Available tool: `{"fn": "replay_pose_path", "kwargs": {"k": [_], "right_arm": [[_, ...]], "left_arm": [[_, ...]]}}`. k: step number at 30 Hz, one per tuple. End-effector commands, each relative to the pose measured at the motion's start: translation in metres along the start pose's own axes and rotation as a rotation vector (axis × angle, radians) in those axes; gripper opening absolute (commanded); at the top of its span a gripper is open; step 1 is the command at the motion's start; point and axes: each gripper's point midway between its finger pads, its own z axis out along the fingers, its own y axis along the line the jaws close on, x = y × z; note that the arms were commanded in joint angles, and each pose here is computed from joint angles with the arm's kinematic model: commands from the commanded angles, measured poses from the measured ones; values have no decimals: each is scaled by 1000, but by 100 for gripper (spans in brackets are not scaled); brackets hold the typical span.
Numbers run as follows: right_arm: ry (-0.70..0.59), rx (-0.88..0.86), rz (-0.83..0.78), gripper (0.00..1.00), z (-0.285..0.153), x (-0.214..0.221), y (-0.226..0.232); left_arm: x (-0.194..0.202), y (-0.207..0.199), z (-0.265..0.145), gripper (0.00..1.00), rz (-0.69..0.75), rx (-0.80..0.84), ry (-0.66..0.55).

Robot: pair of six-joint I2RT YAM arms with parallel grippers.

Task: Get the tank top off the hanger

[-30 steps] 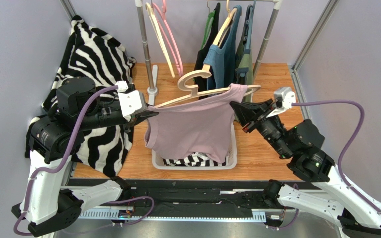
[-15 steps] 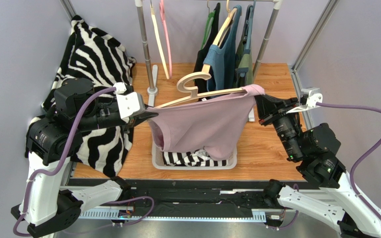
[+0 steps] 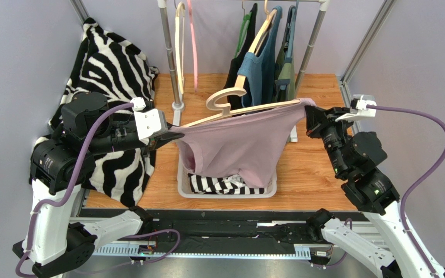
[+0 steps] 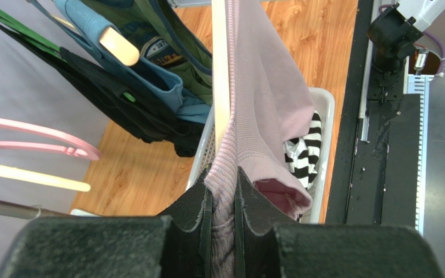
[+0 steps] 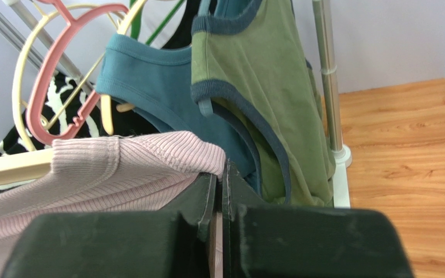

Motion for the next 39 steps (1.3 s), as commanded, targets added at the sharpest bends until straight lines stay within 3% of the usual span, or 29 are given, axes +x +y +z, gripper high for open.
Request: {"fn": "replay_pose_path", "kwargs": {"k": [1, 15, 18, 24, 27, 28, 29, 36, 38, 39], "right_arm": [[56, 129, -2, 0, 5, 29, -33], [192, 160, 43, 0, -6, 82, -58], [202, 44, 69, 0, -6, 88, -39], [212, -356, 16, 2, -25, 73, 28], [239, -445, -37, 21, -34, 71, 41], [224, -464, -50, 33, -37, 61, 45], [228, -462, -66, 38, -39, 60, 44], [109, -461, -175, 56, -61, 21, 41], [90, -478, -191, 69, -69, 11, 44], [93, -489, -197, 83, -72, 9, 45]], "left_arm": [[-30, -6, -22, 0, 49, -24, -104], [-48, -5, -28, 0, 42, -25, -153], [-49, -5, -27, 0, 37, -21, -156], [-41, 0, -15, 0, 19, -12, -134], [-35, 7, -4, 0, 7, -7, -114], [-32, 11, 2, 0, 2, -4, -105], [-32, 14, 4, 0, 1, -7, -101], [-36, 40, 20, 0, 29, -63, -78], [-38, 44, 22, 0, 43, -71, -75], [-39, 45, 23, 0, 50, -68, -76]]}}
